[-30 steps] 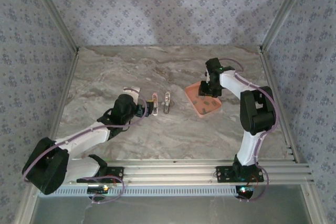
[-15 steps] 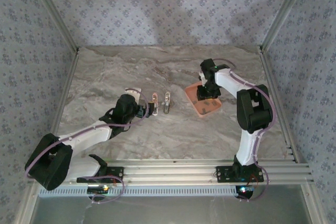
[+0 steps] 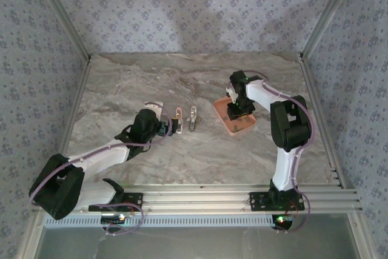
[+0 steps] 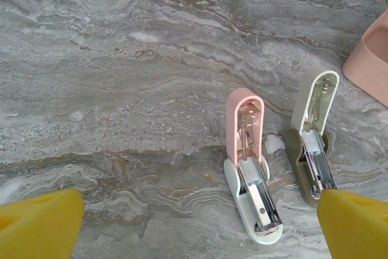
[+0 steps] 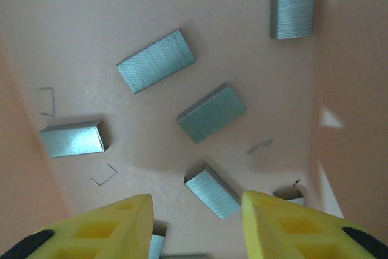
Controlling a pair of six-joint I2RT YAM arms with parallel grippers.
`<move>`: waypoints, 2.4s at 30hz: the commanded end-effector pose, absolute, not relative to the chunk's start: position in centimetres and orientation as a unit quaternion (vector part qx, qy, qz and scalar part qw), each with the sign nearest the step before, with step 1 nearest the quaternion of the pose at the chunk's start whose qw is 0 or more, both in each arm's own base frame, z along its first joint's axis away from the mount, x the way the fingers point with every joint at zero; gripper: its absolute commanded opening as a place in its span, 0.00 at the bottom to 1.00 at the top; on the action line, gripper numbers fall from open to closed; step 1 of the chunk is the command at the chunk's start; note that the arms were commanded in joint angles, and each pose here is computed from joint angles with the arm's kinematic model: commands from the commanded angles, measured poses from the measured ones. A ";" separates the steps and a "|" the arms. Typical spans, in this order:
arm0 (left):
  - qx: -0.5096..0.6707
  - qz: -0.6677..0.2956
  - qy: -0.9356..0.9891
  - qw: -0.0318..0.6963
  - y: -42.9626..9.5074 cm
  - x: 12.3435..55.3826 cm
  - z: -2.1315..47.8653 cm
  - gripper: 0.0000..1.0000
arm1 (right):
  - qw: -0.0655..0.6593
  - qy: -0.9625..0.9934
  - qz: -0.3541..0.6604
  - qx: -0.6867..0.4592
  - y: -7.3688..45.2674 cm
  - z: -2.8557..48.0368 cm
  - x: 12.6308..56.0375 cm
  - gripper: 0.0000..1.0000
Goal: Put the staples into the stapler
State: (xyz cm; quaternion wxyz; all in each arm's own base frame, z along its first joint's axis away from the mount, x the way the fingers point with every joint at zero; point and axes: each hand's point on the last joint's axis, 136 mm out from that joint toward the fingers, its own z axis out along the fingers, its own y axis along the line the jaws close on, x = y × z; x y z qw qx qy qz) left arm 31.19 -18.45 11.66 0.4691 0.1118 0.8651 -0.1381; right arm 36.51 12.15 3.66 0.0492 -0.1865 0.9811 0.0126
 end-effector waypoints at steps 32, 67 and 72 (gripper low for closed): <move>0.111 -0.147 0.855 0.486 -19.0 32.2 13.3 0.98 | 0.085 0.978 -0.014 -0.188 12.6 1.6 39.2 0.31; 0.107 -0.224 0.829 0.501 -20.4 31.0 13.7 0.98 | 0.283 0.950 0.091 -0.098 17.0 11.3 33.0 0.16; 0.088 -0.223 0.834 0.497 -20.0 31.0 13.1 0.98 | 0.342 0.930 0.130 -0.036 19.5 12.1 32.6 0.16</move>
